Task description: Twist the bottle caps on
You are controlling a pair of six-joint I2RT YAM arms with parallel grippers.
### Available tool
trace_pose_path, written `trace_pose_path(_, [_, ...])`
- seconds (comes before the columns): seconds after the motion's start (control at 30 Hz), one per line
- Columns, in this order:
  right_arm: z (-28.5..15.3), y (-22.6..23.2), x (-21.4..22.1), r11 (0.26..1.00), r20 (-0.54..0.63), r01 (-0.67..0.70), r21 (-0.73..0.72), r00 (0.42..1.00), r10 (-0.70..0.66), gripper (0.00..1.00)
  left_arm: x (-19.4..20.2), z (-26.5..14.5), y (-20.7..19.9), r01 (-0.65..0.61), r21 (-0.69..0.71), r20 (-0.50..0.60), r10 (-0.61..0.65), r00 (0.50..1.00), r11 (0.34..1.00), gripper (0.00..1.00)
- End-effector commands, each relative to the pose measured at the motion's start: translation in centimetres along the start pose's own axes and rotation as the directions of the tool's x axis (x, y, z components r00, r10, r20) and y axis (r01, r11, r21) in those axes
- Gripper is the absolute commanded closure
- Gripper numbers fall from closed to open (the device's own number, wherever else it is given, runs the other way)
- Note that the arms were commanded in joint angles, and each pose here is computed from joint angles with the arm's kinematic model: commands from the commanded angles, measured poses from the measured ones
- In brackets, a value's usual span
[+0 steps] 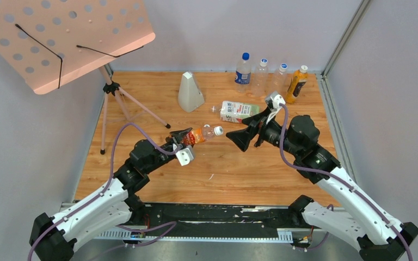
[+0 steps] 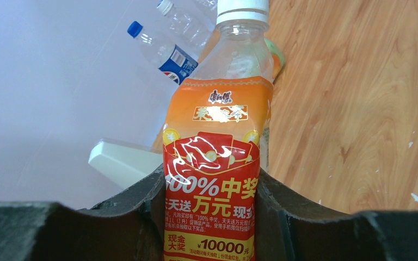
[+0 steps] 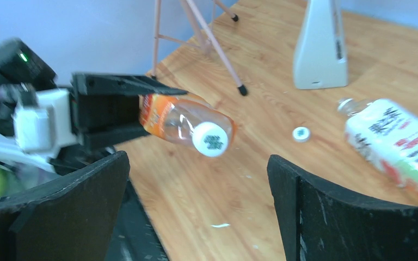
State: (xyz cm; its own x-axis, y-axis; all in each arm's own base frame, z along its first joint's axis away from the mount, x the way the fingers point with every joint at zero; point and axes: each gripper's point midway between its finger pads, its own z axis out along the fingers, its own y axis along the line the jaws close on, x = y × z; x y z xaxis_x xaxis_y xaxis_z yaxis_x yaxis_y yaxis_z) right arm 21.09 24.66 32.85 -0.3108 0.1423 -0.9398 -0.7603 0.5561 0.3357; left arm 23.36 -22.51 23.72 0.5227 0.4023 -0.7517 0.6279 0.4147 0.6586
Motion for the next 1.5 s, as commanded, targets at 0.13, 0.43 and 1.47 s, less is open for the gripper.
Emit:
trace_pose_path(0.13, [-1.5,-0.3,1.2,0.915,-0.021,0.395,-0.084,0.917,-0.398,0.0,-3.5,0.9,-0.3,0.149,0.115,0.053,-0.156,0.986,0.982,1.0])
trace_pose_path(0.43, [-2.1,0.2,3.1,0.813,-0.021,0.548,-0.195,0.827,-0.562,0.06,-5.0,1.0,-1.7,0.234,0.246,0.063,-0.256,0.965,0.941,1.0])
trace_pose_path(1.47, [-1.4,3.3,3.9,0.72,0.026,0.555,-0.417,0.799,-0.6,0.57,-7.0,0.5,-3.8,0.229,0.409,0.125,-0.303,0.945,0.883,1.0])
